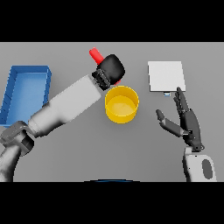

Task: Pick up the red beaker and tilt it to pour out 1 green nut into yellow bowl. Pick up the yellow bowl and place it on the metallic measuring scale.

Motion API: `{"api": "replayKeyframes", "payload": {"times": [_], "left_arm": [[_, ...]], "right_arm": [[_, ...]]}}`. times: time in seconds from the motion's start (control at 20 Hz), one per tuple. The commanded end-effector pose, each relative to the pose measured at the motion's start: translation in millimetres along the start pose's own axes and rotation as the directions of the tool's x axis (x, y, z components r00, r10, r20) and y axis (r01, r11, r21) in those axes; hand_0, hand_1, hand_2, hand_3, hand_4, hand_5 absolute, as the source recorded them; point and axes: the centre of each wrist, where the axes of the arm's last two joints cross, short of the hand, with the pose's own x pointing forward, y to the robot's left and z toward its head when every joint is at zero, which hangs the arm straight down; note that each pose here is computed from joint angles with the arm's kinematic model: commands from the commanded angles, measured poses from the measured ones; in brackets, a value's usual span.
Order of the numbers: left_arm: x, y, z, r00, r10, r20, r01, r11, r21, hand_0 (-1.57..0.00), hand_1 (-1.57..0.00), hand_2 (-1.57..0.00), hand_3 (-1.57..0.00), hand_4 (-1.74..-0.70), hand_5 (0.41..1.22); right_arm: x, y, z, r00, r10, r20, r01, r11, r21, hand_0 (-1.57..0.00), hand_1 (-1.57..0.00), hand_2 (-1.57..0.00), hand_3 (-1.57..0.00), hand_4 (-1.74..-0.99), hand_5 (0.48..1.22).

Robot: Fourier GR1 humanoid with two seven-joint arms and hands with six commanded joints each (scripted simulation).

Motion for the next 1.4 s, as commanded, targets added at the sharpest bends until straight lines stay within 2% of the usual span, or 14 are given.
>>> {"api": "replayKeyframes", "payload": {"times": [0.0, 0.15, 0.3, 0.5, 0.7, 0.95, 1.0, 1.1, 1.15, 1.2, 1.25, 1.3, 1.35], "left_arm": [[1.6, 0.4, 0.5, 0.999, -0.035, 0.004, 0.035, 0.999, 0.004, -1.57, -1.57, -1.57, -1.51, -1.73, 1.221], [5.9, 0.9, -2.7, 0.99, -0.139, -0.014, 0.139, 0.99, -0.015, -1.57, -1.57, -1.57, -1.54, -1.74, 1.221], [19.9, 8.7, -5.9, 0.964, -0.265, 0.033, 0.266, 0.963, -0.04, -1.57, -1.57, -1.57, -1.55, -1.74, 1.221], [28.0, 15.7, -11.4, 0.943, -0.329, 0.049, 0.332, 0.941, -0.062, -1.57, -1.57, -1.57, -1.56, -1.74, 1.221], [20.9, 18.8, -13.4, 0.912, -0.408, 0.036, 0.41, 0.907, -0.093, -1.57, -1.57, -1.57, -1.57, -1.74, 1.221], [16.3, 29.0, -12.3, 0.894, -0.449, 0.015, 0.448, 0.891, -0.073, -1.57, -1.57, -1.57, -1.57, -1.74, 1.221], [11.6, 36.8, -11.0, 0.892, -0.453, -0.005, 0.452, 0.89, -0.066, -1.57, -1.57, -1.57, -1.57, -1.74, 1.221], [-3.4, 53.0, -6.5, 0.893, -0.448, -0.046, 0.446, 0.894, -0.039, -1.57, -1.57, -1.57, -1.57, -1.74, 1.159], [-13.8, 59.7, -4.3, 0.892, -0.446, -0.078, 0.445, 0.895, -0.024, -1.57, -1.57, -1.57, -1.57, -1.74, 1.171], [-25.5, 67.2, -0.9, 0.896, -0.43, -0.111, 0.432, 0.902, -0.007, -1.57, -1.39, -1.38, -1.57, -1.69, 1.181], [-35.3, 73.5, 1.7, 0.897, -0.422, -0.128, 0.428, 0.903, 0.023, -1.57, -1.27, -1.25, -1.57, -1.64, 1.189], [-52.1, 88.0, 7.6, 0.89, -0.411, -0.197, 0.426, 0.904, 0.038, -1.57, -1.33, -1.32, -1.36, -1.66, 1.196], [-65.3, 96.5, 12.2, 0.891, -0.395, -0.223, 0.416, 0.907, 0.057, -1.57, -1.38, -1.37, -1.21, -1.68, 1.201]], "right_arm": [[-1.9, 0.9, 0.0, 1.0, 0.001, -0.01, -0.001, 1.0, -0.001, 0.0, 0.0, 0.0, 0.0, -1.297, 0.602], [-0.1, 1.4, -2.0, 1.0, -0.008, -0.011, 0.008, 1.0, 0.0, 0.0, 0.0, 0.0, 0.0, -1.287, 0.604], [-0.3, 1.0, -1.9, 1.0, 0.003, -0.009, -0.003, 1.0, -0.001, 0.0, 0.0, 0.0, 0.0, -1.29, 0.607], [0.1, 2.4, -3.5, 1.0, 0.016, -0.011, -0.016, 1.0, -0.013, 0.0, 0.0, 0.0, 0.0, -1.283, 0.601], [-2.5, 3.9, -3.6, 1.0, 0.028, -0.007, -0.028, 1.0, -0.014, 0.0, 0.0, 0.0, 0.0, -1.268, 0.589], [-1.6, -0.4, -0.6, 0.999, 0.039, -0.007, -0.04, 0.999, -0.011, 0.0, 0.0, 0.0, 0.0, -1.235, 0.584], [-2.1, -4.1, 1.5, 1.0, 0.03, -0.006, -0.03, 1.0, -0.006, 0.0, 0.0, 0.0, 0.0, -1.233, 0.585], [-2.1, -1.9, -1.4, 0.999, 0.035, -0.002, -0.035, 0.999, -0.006, 0.0, 0.0, 0.0, 0.0, -1.222, 0.59], [-2.1, 0.7, -1.7, 1.0, 0.026, 0.01, -0.026, 1.0, 0.003, 0.0, 0.0, 0.0, 0.0, -1.219, 0.595], [-3.9, 0.7, -4.8, 0.999, 0.035, 0.011, -0.035, 0.999, -0.001, 0.0, 0.0, 0.0, 0.0, -1.219, 0.601], [-0.9, 0.2, -4.7, 0.999, 0.025, 0.026, -0.025, 1.0, -0.002, 0.0, 0.0, 0.0, 0.0, -1.222, 0.609], [-1.8, 3.0, -1.8, 1.0, 0.012, 0.029, -0.012, 1.0, 0.008, 0.0, 0.0, 0.0, 0.0, -1.224, 0.615], [0.2, 0.0, -3.8, 1.0, 0.007, 0.024, -0.007, 1.0, 0.006, 0.0, 0.0, 0.0, 0.0, -1.231, 0.62]]}}
